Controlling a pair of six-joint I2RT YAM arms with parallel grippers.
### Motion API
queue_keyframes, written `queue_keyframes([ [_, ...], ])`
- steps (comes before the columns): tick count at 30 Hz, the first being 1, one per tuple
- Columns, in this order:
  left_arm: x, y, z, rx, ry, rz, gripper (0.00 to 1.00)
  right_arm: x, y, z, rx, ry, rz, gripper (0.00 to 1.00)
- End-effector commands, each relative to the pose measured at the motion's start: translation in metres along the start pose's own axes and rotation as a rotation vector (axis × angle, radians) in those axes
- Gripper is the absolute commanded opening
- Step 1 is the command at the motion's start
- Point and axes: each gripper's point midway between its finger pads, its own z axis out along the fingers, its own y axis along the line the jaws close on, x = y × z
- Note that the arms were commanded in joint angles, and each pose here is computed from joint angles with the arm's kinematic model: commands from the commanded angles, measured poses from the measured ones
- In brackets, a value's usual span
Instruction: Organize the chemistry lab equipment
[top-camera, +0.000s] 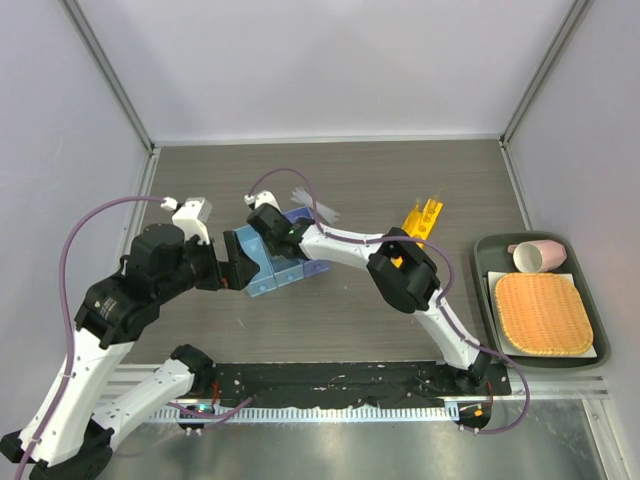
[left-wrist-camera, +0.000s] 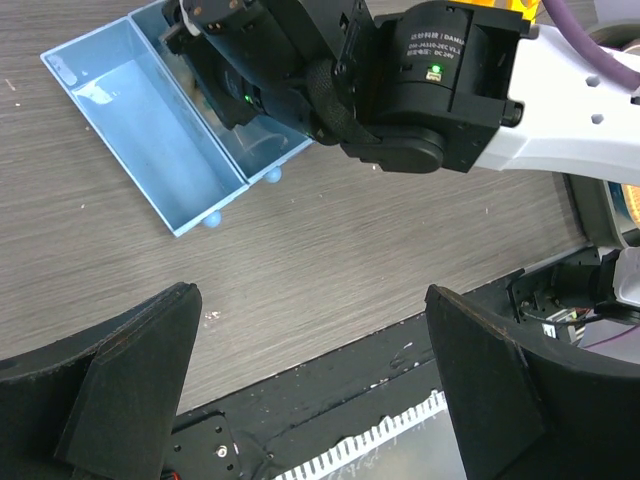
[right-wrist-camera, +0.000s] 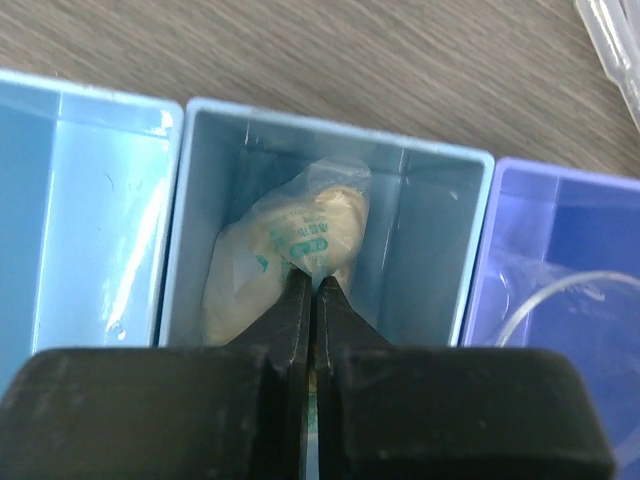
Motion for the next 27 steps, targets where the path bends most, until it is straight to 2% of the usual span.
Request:
queue_keyframes([
  [1, -0.005, -0.007, -0.001, 0.041, -0.023, 0.008, 1.0, -0.001, -0.013, -0.024, 0.045, 0.003, -0.025, 0.01],
  [5, -0.006, -0.008, 0.0, 0.04, -0.022, 0.009, 1.0, -0.009, -0.015, -0.027, 0.056, -0.005, -0.031, 0.14],
  [8, -0.005, -0.006, 0.002, 0.032, -0.016, 0.011, 1.0, -0.021, -0.014, -0.031, 0.057, -0.025, -0.027, 0.33],
  [11, -0.005, -0.004, 0.004, 0.022, -0.016, 0.015, 1.0, -0.034, -0.015, -0.039, 0.055, -0.045, -0.022, 0.4],
  [21, -0.008, -0.001, 0.004, -0.001, -0.019, 0.024, 1.0, -0.082, -0.023, -0.085, 0.054, -0.141, 0.007, 0.44],
  [27, -0.013, 0.003, 0.008, -0.034, -0.023, 0.038, 1.0, -0.125, -0.059, -0.14, 0.152, -0.246, 0.067, 0.47],
])
